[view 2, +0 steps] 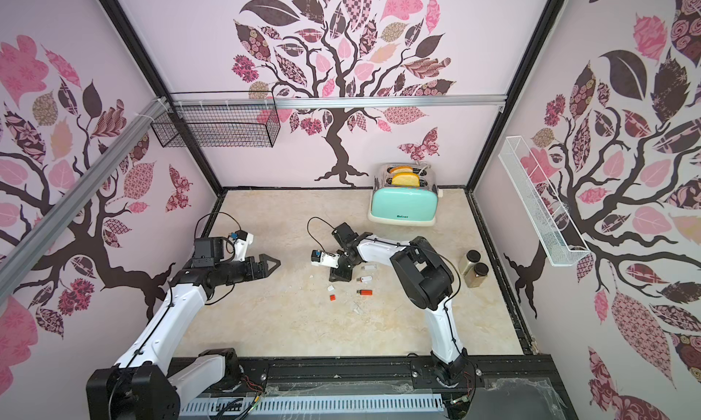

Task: Close the usb drive cover
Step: Pick up the cover from the center of the board.

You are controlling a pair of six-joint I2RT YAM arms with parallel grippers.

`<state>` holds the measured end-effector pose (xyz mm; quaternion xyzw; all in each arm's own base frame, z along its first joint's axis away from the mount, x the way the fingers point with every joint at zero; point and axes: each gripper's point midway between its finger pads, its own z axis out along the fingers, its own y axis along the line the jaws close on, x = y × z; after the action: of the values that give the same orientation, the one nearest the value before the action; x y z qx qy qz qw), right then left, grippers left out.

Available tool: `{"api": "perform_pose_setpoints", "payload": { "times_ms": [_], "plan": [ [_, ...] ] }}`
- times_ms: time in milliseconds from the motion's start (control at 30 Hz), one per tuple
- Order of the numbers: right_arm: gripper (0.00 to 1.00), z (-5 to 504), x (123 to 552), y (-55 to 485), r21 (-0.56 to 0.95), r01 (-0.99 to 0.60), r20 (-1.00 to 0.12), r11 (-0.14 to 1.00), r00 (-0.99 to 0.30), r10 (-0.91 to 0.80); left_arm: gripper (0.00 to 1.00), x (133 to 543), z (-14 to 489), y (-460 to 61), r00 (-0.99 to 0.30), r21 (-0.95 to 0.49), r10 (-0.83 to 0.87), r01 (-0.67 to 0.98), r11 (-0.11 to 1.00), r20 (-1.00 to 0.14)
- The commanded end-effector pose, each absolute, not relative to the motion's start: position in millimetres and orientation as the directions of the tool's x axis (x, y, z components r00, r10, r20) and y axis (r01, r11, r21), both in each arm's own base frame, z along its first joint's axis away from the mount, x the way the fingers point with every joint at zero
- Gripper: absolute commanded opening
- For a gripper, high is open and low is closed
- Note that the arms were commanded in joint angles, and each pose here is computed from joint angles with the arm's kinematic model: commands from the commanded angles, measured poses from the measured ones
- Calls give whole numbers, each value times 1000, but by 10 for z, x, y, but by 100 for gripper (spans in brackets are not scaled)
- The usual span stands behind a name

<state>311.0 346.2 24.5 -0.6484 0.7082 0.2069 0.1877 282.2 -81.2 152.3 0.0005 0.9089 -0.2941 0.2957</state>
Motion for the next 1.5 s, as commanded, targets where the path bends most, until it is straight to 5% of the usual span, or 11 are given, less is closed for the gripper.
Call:
{"api": "perform_pose_setpoints", "payload": {
  "times_ms": [0, 967, 1467],
  "plan": [
    [35, 194, 3034, 3368, 55, -995, -489, 80, -97, -867, 98, 2827, 1586, -798, -814, -527, -172, 185, 829, -555],
    [14, 314, 3097, 3440, 16, -995, -528, 100, -93, -844, 98, 2876, 1578, -844, -826, -565, -191, 177, 806, -531],
    [8, 895, 3094, 3759, 17, -993, -698, 119, -96, -709, 94, 3099, 1530, -1031, -901, -736, -280, 63, 674, -333]
  ]
}}
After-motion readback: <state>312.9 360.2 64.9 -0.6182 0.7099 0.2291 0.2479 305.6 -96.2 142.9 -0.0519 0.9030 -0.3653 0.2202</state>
